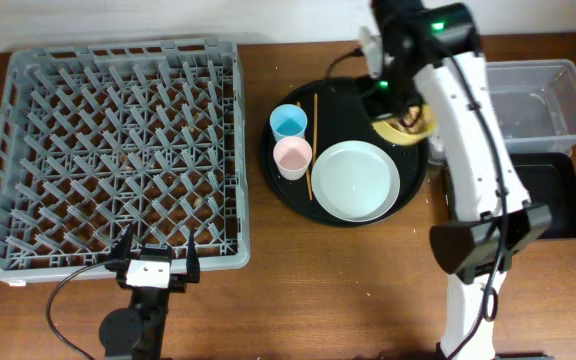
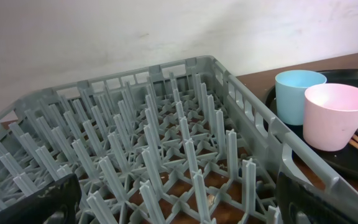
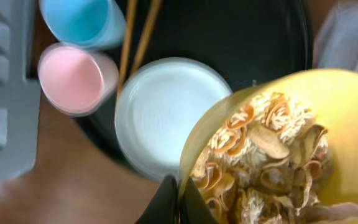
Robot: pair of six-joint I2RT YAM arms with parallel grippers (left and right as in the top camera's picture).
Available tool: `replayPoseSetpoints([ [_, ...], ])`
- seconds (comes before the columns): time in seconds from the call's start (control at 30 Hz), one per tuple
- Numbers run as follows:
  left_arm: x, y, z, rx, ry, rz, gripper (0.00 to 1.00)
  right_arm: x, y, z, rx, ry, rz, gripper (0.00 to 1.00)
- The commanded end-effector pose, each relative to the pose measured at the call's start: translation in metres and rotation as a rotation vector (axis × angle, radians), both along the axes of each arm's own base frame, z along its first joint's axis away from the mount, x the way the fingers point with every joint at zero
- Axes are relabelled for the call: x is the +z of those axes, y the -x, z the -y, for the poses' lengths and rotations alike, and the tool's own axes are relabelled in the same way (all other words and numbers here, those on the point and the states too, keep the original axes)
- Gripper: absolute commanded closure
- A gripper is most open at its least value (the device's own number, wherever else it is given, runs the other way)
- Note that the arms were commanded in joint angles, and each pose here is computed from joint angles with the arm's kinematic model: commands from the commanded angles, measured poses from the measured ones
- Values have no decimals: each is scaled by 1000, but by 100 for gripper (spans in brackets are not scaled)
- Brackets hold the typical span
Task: Sort waste into correct bins and load items into the dishwasher rack
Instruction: 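Carry the yellow bowl right and tip shells onto the black tray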
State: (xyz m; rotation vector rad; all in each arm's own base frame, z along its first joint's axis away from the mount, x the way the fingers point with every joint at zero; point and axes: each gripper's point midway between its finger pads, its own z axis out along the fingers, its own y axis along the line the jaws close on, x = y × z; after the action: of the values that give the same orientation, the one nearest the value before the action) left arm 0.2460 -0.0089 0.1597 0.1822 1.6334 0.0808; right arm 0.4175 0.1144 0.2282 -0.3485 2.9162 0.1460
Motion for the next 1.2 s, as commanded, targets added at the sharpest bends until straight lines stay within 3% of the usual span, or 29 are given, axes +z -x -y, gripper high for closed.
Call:
replayPoseSetpoints([
  [0.0,-2,0,1,-10,-15,0,1,15,10,11,-71,-132,-23,96],
  [0.2,-2,0,1,-10,-15,0,1,11,68,67,-173,-124,-103,96],
  [0.37,-2,0,1,-10,-15,0,1,-9,94,107,-251,-239,-30,96],
  [0.7,-2,0,1,-10,-15,0,1,-81,108,146,-362,-339,-66,96],
  [0.93,-2,0,1,-10,-15,0,1,-92,102,135,-347,-428,-38,96],
  [1.17,-2,0,1,-10,-15,0,1,-91,101,141,-357,-638,46,96],
])
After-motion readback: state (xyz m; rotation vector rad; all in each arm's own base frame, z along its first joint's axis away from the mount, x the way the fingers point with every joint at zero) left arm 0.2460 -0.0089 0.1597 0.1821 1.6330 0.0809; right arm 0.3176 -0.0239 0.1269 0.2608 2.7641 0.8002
